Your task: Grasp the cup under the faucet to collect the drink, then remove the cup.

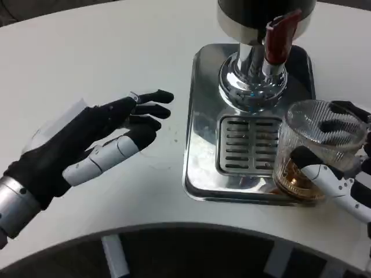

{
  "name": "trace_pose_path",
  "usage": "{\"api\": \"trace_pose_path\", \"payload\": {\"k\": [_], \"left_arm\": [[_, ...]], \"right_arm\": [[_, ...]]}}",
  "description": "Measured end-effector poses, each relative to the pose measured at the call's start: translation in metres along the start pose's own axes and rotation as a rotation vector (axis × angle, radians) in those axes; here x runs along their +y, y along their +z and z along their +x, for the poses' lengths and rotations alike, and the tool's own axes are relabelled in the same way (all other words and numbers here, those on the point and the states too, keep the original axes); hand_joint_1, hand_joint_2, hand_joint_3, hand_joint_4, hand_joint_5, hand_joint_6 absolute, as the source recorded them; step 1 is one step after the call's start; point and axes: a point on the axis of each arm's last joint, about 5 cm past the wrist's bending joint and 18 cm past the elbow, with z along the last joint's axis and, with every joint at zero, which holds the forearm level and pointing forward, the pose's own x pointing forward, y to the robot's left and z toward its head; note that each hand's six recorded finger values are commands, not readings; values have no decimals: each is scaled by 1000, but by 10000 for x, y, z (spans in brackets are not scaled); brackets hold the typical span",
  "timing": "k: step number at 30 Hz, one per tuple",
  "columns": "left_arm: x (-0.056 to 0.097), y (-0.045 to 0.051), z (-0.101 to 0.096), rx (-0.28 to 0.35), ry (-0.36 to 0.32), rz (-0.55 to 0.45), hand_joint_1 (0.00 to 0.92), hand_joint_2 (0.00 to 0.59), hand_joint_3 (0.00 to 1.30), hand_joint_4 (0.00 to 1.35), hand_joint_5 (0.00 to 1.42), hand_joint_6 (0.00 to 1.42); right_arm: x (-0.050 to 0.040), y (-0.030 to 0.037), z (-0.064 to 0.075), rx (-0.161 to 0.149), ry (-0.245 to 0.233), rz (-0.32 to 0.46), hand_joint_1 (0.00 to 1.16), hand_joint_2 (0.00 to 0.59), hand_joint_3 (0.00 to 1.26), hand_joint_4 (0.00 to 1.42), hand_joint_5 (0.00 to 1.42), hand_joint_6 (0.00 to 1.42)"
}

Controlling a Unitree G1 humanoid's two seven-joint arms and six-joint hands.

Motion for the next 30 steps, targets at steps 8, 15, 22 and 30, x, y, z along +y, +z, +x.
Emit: {"api": "trace_pose_path", "payload": {"k": [8,15,22,30], "left_arm": [[-12,-5,2,3,5,0,0,110,242,260,312,270],[-66,-18,-1,9,-5,4,0,111,235,250,303,250],[-107,16,-20,29,-26,69,0,112,199,169,219,202],[-100,131,-54,45,-51,201,0,112,169,99,143,161]], "right_arm": [[-97,120,-119,-16,13,20,814,194,825,1003,1248,1266],[-118,228,-177,-37,14,62,815,193,840,1009,1261,1271],[-106,284,-203,-50,28,81,815,193,844,1022,1269,1290],[-57,351,-215,-75,65,112,815,193,844,1022,1274,1292]]}}
